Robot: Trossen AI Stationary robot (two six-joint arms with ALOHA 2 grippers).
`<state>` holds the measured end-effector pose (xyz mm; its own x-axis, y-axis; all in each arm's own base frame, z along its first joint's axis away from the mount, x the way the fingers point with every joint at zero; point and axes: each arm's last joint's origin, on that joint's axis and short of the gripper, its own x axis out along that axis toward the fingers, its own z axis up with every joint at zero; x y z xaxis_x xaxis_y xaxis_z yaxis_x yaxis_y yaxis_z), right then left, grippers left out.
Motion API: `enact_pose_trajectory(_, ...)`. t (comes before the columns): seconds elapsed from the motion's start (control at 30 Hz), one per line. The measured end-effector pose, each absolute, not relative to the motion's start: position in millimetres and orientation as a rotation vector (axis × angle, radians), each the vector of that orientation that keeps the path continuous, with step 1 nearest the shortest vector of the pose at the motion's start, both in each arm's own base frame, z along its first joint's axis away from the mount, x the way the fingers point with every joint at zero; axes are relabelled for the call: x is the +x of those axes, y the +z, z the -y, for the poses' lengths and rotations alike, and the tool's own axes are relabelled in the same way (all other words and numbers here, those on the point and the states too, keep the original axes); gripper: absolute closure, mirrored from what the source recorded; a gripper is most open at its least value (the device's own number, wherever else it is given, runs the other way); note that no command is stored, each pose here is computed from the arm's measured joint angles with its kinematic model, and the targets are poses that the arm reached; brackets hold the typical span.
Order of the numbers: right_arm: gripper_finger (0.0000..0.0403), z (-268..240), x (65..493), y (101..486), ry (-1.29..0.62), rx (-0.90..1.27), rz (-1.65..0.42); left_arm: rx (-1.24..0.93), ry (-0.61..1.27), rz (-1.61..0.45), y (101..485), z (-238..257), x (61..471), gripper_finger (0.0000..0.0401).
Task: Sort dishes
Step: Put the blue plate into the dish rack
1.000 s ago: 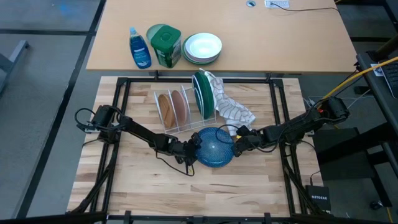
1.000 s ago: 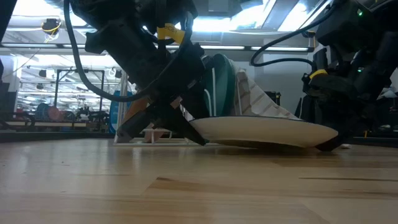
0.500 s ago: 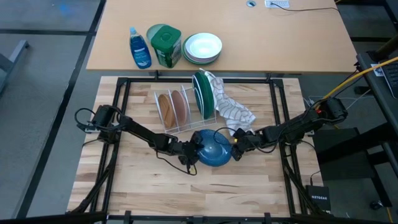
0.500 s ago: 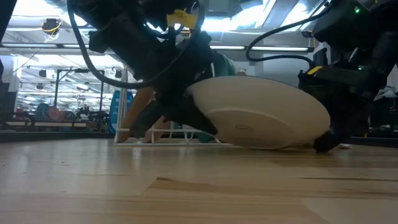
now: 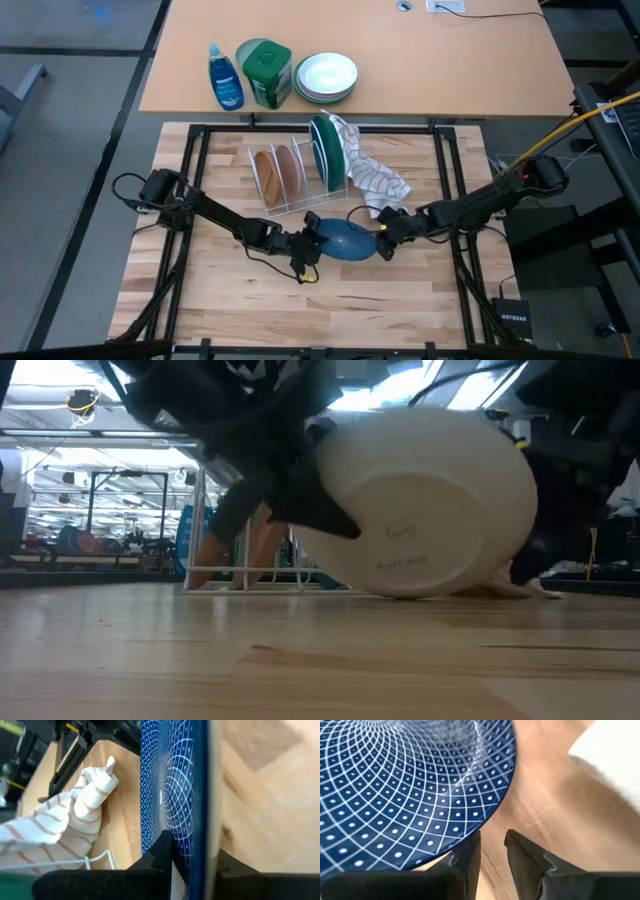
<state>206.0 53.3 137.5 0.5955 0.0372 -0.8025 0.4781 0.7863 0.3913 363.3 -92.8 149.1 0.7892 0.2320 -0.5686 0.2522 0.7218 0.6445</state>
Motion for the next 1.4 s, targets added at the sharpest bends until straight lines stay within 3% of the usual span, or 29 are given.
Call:
enact_pose_trajectory(0.77,0.0304,-39.2,171.9,211.5,-0.173,0.426,-0.533,-0.068,0.216,-0.470,250.9,77.6,321.8,0.0369)
enact_pose_trajectory(1.1,0.0304,-38.0,167.9,216.8,-0.151,0.379,-0.505,-0.545,0.399,-0.245,295.5,66.5,294.6,0.0370)
enact_pose_trajectory(1.4,0.0304,-37.7,168.0,216.6,-0.147,0.327,-0.505,-0.735,0.501,-0.192,313.3,57.3,267.6,0.0370)
